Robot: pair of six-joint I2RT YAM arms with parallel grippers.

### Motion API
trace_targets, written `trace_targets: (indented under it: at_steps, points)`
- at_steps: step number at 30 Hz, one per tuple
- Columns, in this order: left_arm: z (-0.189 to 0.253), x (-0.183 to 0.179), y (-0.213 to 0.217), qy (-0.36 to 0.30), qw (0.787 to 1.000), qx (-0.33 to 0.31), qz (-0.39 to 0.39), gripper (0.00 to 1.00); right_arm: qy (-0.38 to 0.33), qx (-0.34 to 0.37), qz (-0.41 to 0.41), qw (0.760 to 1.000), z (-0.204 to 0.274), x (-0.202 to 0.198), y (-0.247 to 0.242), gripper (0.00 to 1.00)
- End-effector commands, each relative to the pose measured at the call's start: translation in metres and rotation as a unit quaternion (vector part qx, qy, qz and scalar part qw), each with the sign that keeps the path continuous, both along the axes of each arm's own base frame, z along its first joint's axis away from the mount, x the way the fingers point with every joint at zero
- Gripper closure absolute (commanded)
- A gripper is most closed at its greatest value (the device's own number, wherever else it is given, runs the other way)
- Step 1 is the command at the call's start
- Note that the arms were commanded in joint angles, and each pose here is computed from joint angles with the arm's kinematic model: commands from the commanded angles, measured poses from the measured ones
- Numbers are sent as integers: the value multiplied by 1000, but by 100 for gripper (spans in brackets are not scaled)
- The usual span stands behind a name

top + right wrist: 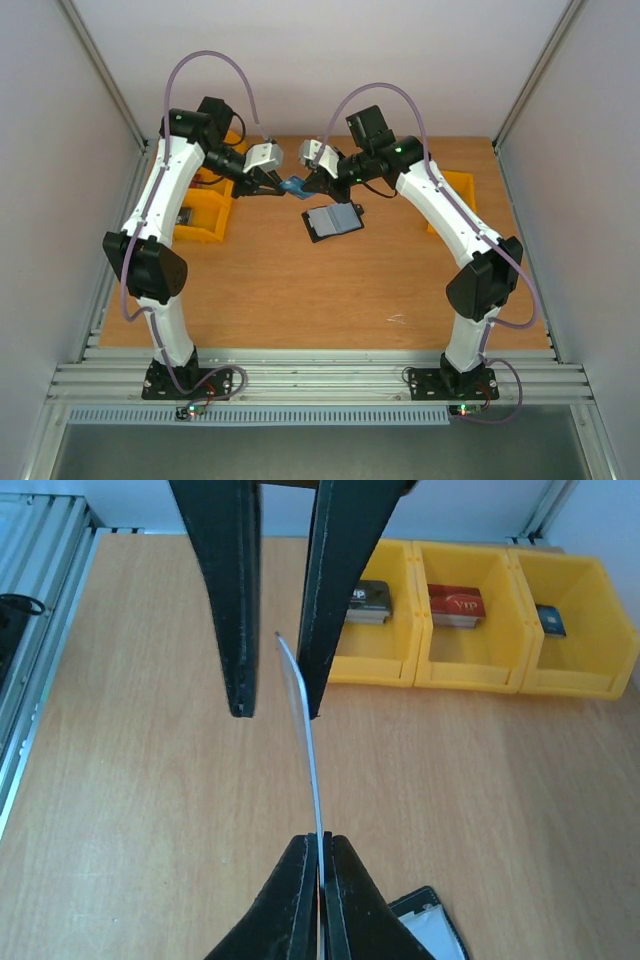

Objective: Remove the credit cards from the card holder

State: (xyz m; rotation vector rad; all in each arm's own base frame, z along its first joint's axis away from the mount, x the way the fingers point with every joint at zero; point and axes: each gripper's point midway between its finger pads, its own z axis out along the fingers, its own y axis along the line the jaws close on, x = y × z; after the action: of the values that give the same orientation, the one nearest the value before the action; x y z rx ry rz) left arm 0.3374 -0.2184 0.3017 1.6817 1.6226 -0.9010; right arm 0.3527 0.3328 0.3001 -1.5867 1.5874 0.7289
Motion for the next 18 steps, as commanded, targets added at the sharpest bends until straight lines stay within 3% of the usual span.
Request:
trace_targets:
  at_steps: [1,3,10,18]
  points:
    - [20,-19,-12,-16,999,-28,-25,91,-50,6,13,999,16,-3,1,99]
    - [20,-19,-14,-22,999,-27,-29,99,-56,9,18,998,19,-4,2,99]
    - [40,-7,-21,-20,997,-65,31,100,-65,7,11,998,25,-7,-2,99]
    - [48,-30,-21,-6,994,-107,37,100,-76,27,6,997,44,-16,-7,98]
